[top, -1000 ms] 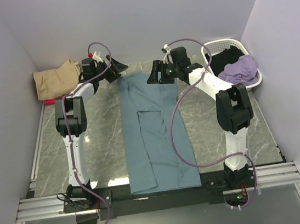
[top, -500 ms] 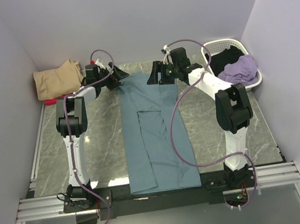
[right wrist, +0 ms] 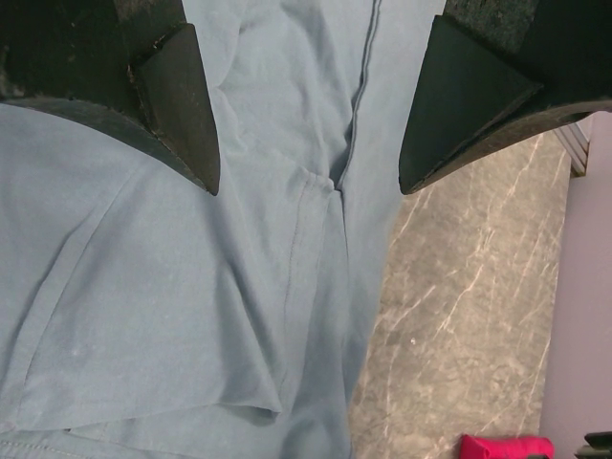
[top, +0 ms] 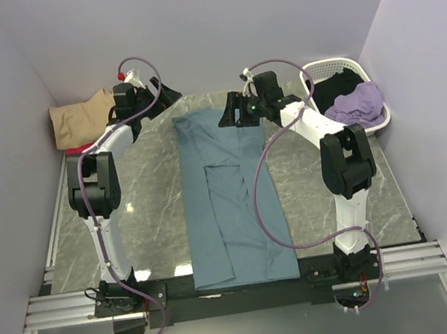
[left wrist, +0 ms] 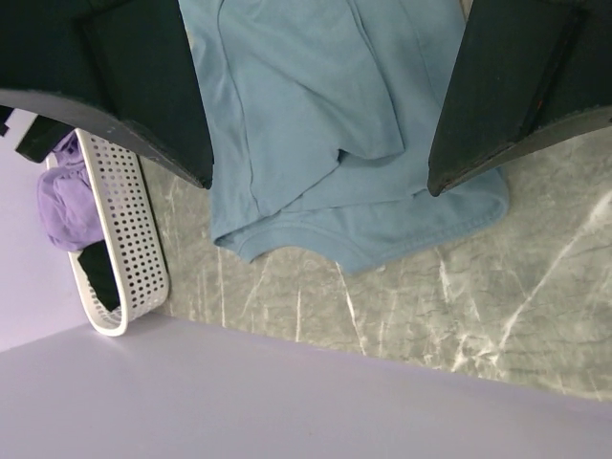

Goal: Fold and stack the t-shirts
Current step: Fold the tshirt

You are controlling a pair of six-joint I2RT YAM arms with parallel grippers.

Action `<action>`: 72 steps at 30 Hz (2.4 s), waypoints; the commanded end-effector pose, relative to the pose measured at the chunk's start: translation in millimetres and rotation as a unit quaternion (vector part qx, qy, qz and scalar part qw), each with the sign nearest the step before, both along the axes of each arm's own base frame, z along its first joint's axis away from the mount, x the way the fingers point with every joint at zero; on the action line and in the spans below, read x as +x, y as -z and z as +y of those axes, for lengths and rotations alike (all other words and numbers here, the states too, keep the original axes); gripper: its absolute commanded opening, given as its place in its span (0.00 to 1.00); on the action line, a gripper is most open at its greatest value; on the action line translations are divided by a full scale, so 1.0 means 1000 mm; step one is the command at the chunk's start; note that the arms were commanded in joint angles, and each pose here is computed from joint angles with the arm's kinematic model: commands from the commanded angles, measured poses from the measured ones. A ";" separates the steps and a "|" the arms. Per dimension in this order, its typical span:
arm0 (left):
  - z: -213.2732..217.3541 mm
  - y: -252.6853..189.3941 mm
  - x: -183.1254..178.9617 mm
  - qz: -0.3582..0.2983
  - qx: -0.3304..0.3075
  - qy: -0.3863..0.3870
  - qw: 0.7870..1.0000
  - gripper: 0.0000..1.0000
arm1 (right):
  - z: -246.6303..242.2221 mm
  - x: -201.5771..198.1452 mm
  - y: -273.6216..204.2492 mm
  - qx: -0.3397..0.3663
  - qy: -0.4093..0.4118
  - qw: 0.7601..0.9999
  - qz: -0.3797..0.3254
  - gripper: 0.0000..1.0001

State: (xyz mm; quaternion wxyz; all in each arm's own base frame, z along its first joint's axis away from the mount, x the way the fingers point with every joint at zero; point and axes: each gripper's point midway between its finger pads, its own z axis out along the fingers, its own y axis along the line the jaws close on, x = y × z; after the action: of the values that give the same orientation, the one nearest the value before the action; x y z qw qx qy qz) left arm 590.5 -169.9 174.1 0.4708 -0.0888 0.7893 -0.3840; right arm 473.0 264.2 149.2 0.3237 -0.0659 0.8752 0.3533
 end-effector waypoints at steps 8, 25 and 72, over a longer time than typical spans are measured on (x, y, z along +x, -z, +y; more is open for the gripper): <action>0.004 0.027 0.002 0.031 0.019 -0.007 0.999 0.99 | -0.002 0.003 0.004 -0.006 -0.003 1.000 -0.007 0.82; -0.021 0.065 0.010 0.069 0.007 0.030 0.997 1.00 | -0.007 0.003 0.011 -0.013 0.004 1.000 -0.001 0.82; -0.027 -0.029 -0.004 0.015 0.094 -0.008 0.995 0.99 | -0.096 -0.029 -0.002 -0.101 0.095 0.990 0.014 0.87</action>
State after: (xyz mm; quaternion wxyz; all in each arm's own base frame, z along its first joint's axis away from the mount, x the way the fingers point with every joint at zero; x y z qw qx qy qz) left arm 602.7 -190.0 121.7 0.4206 -0.0866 0.8608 -0.2733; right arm 464.6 173.0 136.8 0.3351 -0.0022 0.9119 0.2370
